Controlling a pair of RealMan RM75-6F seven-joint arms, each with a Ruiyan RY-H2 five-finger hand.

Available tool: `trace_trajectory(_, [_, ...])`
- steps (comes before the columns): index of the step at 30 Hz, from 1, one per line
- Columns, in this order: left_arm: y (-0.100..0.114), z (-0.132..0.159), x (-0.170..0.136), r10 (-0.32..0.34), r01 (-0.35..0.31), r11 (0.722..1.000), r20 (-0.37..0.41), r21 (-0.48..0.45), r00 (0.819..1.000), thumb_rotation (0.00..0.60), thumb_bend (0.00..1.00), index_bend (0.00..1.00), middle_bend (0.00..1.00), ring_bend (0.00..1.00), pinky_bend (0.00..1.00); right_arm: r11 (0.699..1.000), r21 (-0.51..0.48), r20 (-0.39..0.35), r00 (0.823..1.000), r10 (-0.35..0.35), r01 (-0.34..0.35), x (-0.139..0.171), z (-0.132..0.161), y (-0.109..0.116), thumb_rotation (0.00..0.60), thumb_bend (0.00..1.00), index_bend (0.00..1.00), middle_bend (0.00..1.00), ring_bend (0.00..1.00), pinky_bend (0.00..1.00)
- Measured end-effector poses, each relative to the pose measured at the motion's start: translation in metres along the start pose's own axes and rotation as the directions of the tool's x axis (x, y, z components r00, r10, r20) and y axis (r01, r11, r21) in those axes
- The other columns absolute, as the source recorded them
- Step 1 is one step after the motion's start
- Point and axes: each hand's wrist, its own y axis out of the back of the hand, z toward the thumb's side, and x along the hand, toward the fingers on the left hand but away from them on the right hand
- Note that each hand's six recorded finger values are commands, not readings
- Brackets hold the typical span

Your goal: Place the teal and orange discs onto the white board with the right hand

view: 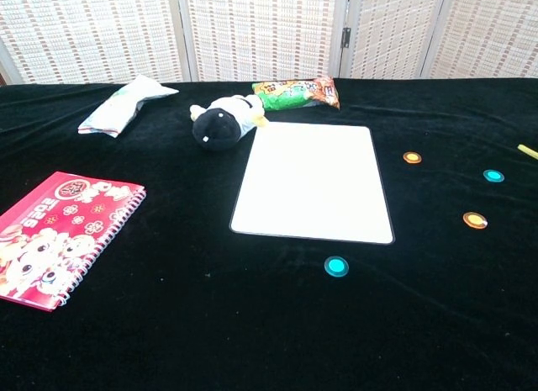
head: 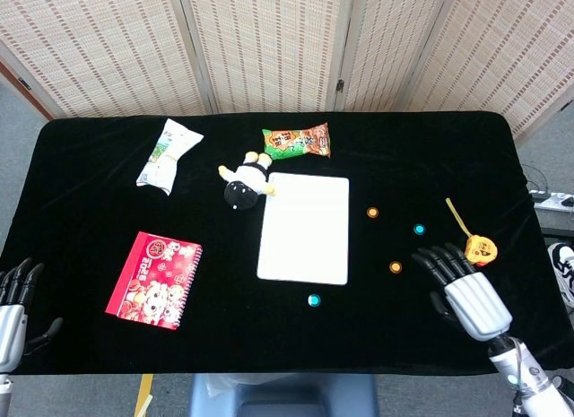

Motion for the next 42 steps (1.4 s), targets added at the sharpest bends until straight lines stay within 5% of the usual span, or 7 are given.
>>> trace_trajectory(4, [-0.002,0.004,-0.001,-0.016,0.016,1.0,0.021,-0.002,1.0,0.6,0.29,0.0,0.0,0.06,0.0,0.997,0.052,-0.09,0.994,0.055,-0.05,-0.02,0.028,-0.012,0.6,0.51,0.2,0.06,0.03,0.0])
trace_trajectory(13, [-0.001,0.005,-0.003,-0.022,0.022,1.0,0.033,0.004,0.999,0.6,0.28,0.0,0.0,0.06,0.0,0.983,0.147,-0.24,0.959,0.147,-0.114,-0.077,0.096,-0.038,0.6,0.18,0.21,0.03,0.0,0.0])
trace_trajectory(25, [-0.002,0.002,-0.006,-0.031,0.031,0.999,0.025,0.008,0.999,0.6,0.27,0.0,0.0,0.06,0.0,0.957,0.215,-0.29,0.923,0.252,-0.194,-0.119,0.143,-0.084,0.6,0.16,0.32,0.03,0.0,0.0])
trace_trajectory(42, [-0.006,0.0,-0.006,-0.037,0.037,0.999,0.02,0.005,0.999,0.6,0.27,0.0,0.0,0.06,0.0,0.945,0.248,-0.271,0.921,0.281,-0.215,-0.14,0.148,-0.114,0.6,0.16,0.38,0.05,0.0,0.0])
